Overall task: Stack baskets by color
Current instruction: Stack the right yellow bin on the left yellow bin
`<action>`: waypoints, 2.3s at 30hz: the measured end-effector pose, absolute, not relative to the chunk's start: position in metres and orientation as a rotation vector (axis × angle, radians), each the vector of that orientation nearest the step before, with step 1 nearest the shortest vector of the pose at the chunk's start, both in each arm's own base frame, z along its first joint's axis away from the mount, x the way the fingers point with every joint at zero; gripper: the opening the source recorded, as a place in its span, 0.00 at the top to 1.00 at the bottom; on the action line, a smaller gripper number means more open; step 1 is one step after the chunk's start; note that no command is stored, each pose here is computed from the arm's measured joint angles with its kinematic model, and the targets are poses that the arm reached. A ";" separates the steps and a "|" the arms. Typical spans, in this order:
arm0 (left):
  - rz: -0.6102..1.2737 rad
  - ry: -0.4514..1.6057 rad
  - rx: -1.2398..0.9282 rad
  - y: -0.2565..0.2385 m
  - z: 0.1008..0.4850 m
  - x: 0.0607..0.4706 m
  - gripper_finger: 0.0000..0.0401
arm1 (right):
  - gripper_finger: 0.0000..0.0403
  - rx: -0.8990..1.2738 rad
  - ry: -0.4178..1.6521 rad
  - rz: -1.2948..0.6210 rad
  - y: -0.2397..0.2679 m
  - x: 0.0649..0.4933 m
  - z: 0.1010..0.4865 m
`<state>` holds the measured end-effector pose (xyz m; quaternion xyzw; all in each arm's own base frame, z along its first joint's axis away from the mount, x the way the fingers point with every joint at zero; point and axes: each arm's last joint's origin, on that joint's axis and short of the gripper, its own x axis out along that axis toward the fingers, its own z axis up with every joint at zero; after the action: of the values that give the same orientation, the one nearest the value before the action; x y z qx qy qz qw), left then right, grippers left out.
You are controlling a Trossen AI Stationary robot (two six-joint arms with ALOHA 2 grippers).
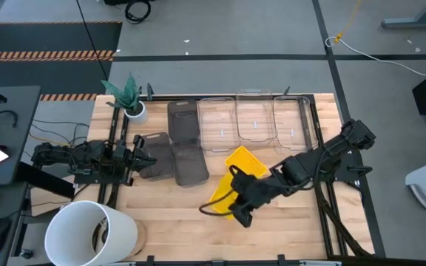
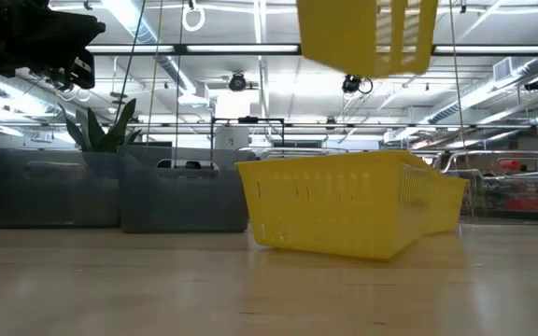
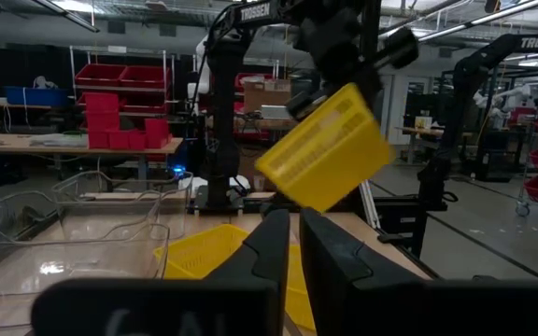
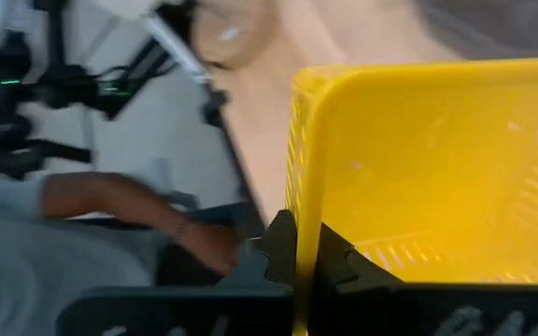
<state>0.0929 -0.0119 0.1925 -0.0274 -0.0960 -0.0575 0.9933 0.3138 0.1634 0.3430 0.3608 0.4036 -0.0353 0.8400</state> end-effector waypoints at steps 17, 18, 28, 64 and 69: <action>-0.116 -0.191 -0.055 -0.012 0.192 0.093 0.91 | 0.99 0.716 1.244 -0.082 0.146 0.386 0.269; -0.116 -0.191 -0.055 -0.012 0.192 0.093 0.92 | 0.99 0.707 1.270 -0.095 0.147 0.389 0.267; -0.115 -0.192 -0.055 -0.012 0.192 0.093 0.91 | 0.99 0.657 1.441 -0.221 0.153 0.405 0.256; -0.116 -0.192 -0.055 -0.012 0.192 0.093 0.92 | 0.70 0.696 1.596 -0.197 0.164 0.413 0.224; -0.115 -0.192 -0.055 -0.012 0.192 0.093 0.90 | 0.66 0.658 1.569 -0.140 0.164 0.415 0.243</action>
<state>0.0929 -0.0119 0.1925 -0.0274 -0.0960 -0.0576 0.9933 0.4147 0.1645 0.2428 0.2907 0.6925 -0.0616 0.6574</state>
